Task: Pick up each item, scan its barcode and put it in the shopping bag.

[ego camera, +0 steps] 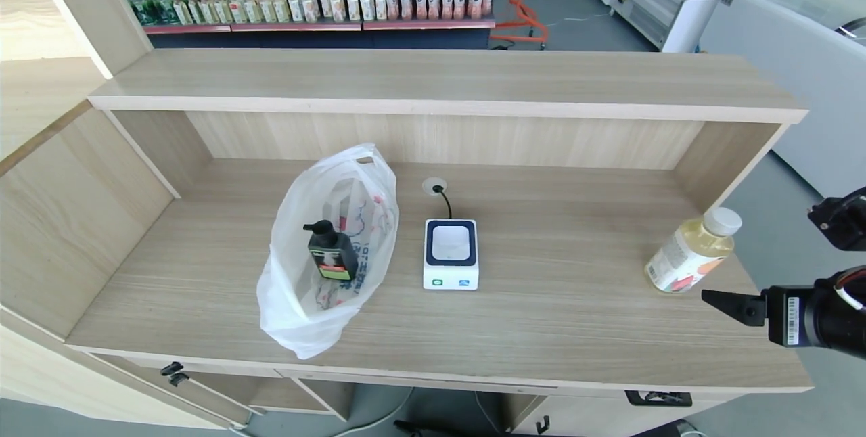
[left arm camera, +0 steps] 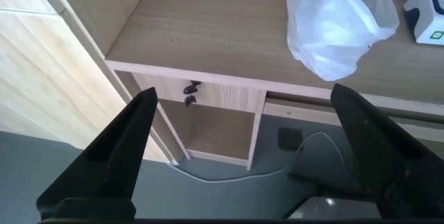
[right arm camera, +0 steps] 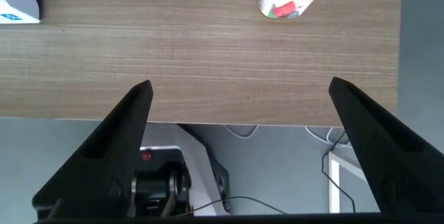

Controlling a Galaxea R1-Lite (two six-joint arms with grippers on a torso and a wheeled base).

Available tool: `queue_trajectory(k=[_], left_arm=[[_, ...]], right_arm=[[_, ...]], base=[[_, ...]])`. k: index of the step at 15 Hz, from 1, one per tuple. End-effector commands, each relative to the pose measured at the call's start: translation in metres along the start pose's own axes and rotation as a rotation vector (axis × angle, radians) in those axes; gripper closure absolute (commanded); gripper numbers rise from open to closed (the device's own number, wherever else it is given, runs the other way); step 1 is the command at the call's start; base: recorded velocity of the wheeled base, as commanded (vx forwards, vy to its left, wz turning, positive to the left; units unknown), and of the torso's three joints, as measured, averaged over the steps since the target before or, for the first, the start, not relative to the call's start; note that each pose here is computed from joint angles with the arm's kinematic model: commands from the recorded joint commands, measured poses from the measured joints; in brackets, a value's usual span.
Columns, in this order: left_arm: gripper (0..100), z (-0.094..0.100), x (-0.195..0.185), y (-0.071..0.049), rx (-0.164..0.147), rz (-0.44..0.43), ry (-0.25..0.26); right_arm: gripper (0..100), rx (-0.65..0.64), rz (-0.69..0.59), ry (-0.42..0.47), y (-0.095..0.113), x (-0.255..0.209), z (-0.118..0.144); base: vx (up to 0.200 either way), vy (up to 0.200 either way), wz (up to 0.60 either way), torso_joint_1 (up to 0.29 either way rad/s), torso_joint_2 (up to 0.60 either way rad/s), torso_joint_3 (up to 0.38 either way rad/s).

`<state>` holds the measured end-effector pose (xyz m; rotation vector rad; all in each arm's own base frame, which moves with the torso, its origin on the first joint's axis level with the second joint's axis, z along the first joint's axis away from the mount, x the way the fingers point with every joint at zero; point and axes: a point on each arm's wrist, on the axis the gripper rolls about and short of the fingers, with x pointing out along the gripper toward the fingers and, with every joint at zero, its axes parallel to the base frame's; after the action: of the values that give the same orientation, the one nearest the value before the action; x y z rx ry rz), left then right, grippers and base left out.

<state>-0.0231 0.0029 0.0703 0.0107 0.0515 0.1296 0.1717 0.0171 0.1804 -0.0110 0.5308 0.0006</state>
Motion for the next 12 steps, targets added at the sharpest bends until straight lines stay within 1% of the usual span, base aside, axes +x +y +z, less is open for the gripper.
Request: queue_trajectory(k=[1,5,7,9,11,12], left_arm=[[0,0.000,0.000,0.000,0.000,0.001,0.000],[0,0.000,0.000,0.000,-0.001,0.001,0.000],[0,0.000,0.000,0.000,-0.001,0.001,0.000],[0,0.000,0.000,0.000,-0.001,0.001,0.000],[0,0.000,0.000,0.000,-0.001,0.001,0.000],[0,0.000,0.000,0.000,-0.001,0.001,0.000]], right_arm=[[0,0.001,-0.003,0.006,0.000,0.000,-0.003],[0,0.004,-0.031,0.015,-0.003,0.002,-0.004],[0,0.006,-0.021,0.021,-0.001,0.007,-0.001],[0,0.064,-0.022,0.037,0.001,0.018,0.005],[0,0.079,-0.030,0.058,0.002,0.029,0.006],[0,0.080,-0.029,0.052,0.002,0.033,0.006]], base=[[0.000,-0.200,0.00,-0.002,0.00,-0.002],[0.000,-0.200,0.00,0.002,0.00,0.005],[0.000,0.000,0.00,0.000,0.00,0.000],[0.000,0.000,0.00,0.000,0.00,0.000],[0.000,0.000,0.00,0.000,0.00,0.000],[0.000,0.000,0.00,0.000,0.00,0.000]])
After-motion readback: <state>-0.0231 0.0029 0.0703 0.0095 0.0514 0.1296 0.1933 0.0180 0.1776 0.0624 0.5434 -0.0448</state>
